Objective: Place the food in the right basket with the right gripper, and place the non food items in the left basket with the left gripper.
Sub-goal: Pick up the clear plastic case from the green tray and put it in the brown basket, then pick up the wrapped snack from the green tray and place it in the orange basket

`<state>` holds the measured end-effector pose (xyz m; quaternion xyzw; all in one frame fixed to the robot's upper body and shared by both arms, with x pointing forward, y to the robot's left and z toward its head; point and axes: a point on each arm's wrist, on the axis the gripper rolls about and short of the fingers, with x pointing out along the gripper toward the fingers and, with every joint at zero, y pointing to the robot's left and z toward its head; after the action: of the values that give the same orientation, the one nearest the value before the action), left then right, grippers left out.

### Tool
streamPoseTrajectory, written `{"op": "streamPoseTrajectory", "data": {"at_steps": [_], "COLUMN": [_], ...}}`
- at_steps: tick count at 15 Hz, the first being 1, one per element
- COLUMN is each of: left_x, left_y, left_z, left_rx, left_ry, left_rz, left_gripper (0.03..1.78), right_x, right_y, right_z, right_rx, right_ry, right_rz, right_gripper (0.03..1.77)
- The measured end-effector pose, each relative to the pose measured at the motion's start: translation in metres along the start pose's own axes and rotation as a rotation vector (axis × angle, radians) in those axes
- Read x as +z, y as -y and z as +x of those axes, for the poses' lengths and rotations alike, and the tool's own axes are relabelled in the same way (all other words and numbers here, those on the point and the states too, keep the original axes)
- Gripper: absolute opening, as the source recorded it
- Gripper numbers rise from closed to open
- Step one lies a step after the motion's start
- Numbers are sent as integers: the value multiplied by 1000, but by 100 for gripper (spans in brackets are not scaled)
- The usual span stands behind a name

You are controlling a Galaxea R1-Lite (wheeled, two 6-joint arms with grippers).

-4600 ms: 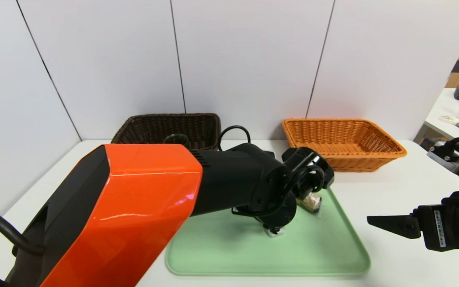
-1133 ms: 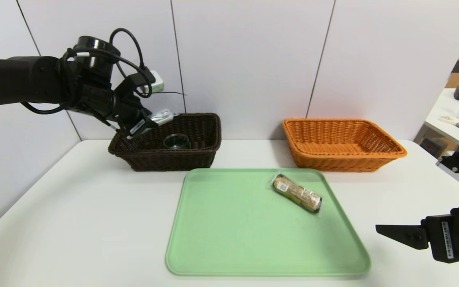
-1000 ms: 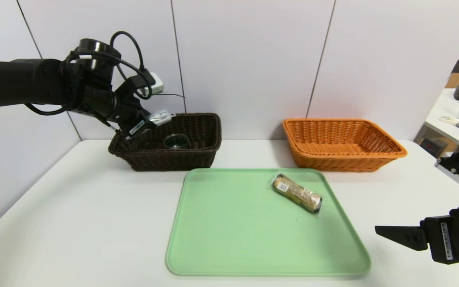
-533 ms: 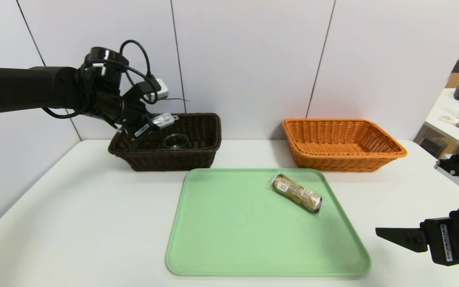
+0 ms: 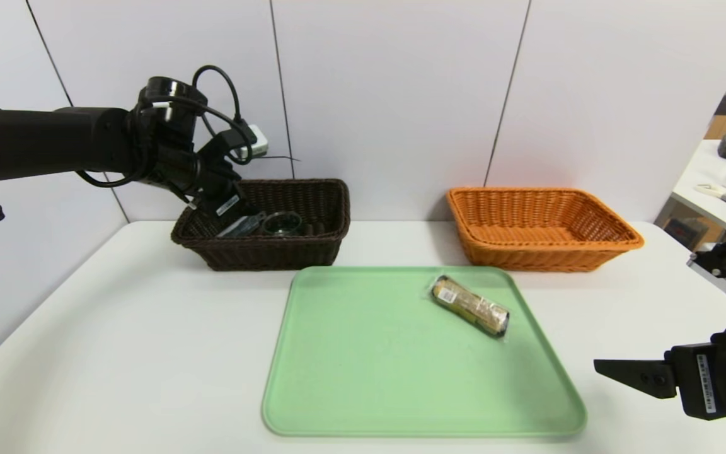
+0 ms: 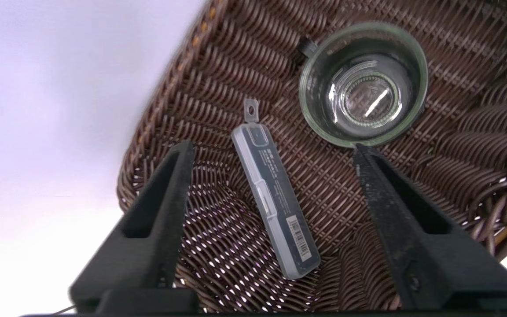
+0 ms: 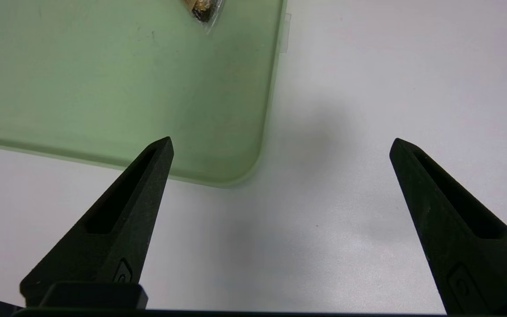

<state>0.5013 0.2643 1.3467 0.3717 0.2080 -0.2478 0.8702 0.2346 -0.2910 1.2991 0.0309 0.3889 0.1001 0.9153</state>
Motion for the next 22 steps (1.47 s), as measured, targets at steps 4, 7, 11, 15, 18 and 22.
{"op": "streamPoseTrajectory", "data": {"at_steps": [4,7,11,15,18,22], "left_x": [12,25,16,-4,-7,-6], "left_y": [-5,9,47,91,118,137], "left_z": [-25,-60,-95,-124,-138,-148], "left_rx": [31,-23,-142,-233,-273,-324], "left_ry": [42,41,-25,-68,-48,-51], "left_rz": [-73,-201,-365,-504,-602,-667], "left_gripper": [146,154,161,164,166,167], "right_x": [1,5,20,37,52,70], "right_y": [0,-1,-6,-19,-36,-56], "right_z": [-1,-4,-12,-7,8,33], "right_rx": [3,12,32,68,80,109], "right_ry": [10,37,96,104,90,86], "right_rz": [1,-4,-21,-62,-107,-172], "right_gripper": [170,170,170,170,170,170]}}
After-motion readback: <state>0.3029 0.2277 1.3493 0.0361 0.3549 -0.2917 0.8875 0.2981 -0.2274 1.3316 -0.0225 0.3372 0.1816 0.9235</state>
